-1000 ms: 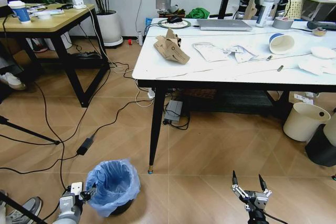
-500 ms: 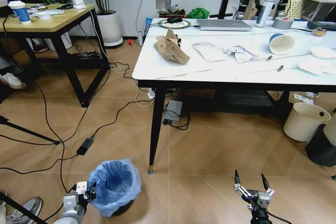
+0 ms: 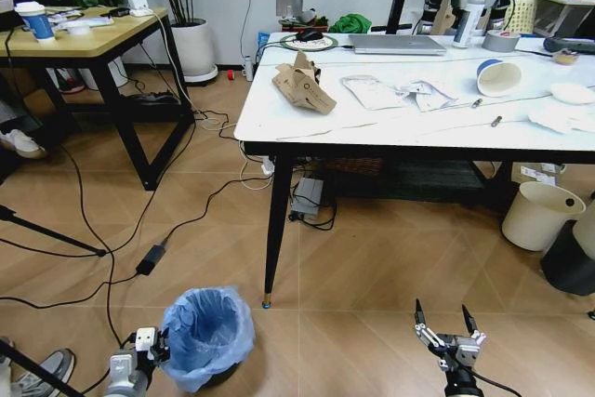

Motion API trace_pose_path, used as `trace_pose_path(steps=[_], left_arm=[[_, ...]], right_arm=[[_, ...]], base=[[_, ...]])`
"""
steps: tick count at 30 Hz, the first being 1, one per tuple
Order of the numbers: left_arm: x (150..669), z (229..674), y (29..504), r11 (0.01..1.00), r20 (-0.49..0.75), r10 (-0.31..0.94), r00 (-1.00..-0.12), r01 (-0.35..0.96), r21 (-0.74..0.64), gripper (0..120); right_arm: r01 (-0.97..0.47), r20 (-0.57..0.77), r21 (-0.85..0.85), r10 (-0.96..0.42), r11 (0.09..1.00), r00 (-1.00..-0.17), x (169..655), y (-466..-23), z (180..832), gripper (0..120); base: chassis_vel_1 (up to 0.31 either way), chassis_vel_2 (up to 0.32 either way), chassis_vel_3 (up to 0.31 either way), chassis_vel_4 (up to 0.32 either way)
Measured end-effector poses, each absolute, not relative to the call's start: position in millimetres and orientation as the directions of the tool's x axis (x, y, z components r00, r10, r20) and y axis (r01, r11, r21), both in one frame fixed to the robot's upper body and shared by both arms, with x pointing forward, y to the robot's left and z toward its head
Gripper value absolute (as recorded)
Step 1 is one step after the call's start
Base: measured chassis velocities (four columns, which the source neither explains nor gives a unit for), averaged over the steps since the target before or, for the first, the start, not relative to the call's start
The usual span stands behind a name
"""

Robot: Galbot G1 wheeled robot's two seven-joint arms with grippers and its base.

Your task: Pick up the trash bin and place the trash from the table into it.

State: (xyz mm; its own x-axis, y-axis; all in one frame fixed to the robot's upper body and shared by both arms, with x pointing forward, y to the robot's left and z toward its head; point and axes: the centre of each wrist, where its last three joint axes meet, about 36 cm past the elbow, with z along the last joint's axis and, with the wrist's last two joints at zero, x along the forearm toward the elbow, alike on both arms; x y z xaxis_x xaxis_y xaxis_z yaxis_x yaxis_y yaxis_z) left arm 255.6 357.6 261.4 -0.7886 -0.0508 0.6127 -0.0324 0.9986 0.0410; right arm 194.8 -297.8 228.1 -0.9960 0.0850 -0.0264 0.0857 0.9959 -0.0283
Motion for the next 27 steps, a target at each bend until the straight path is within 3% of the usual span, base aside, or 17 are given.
trace_pose_path(steps=[3, 7, 12, 27], left_arm=[[253.1, 265.2, 350.8, 1.000, 0.594, -0.016, -0.804, -0.010, 0.013, 0], [240.3, 280.2, 329.8, 0.991, 0.528, 0.130, -0.839, 0.094, -0.096, 0], [224.9, 305.5, 309.9, 0.970, 0.465, 0.243, -0.851, 0.213, -0.118, 0], [205.1, 361.0, 315.8, 0.948, 0.429, 0.309, -0.849, 0.313, -0.062, 0]], right_arm=[[0.085, -0.026, -0.032, 0.084, 0.996, -0.996, 194.6, -299.2, 228.7, 100], [0.081, -0.027, -0.047, 0.079, 0.996, -0.996, 194.8, -305.7, 232.0, 100], [0.072, -0.027, -0.068, 0.071, 0.995, -0.997, 195.3, -314.2, 238.7, 100], [0.026, -0.023, -0.092, 0.024, 0.995, -0.999, 187.7, -336.7, 259.4, 100]], base=[[0.000, 0.000, 0.000, 0.000], [0.000, 0.000, 0.000, 0.000], [0.000, 0.000, 0.000, 0.000], [0.000, 0.000, 0.000, 0.000]])
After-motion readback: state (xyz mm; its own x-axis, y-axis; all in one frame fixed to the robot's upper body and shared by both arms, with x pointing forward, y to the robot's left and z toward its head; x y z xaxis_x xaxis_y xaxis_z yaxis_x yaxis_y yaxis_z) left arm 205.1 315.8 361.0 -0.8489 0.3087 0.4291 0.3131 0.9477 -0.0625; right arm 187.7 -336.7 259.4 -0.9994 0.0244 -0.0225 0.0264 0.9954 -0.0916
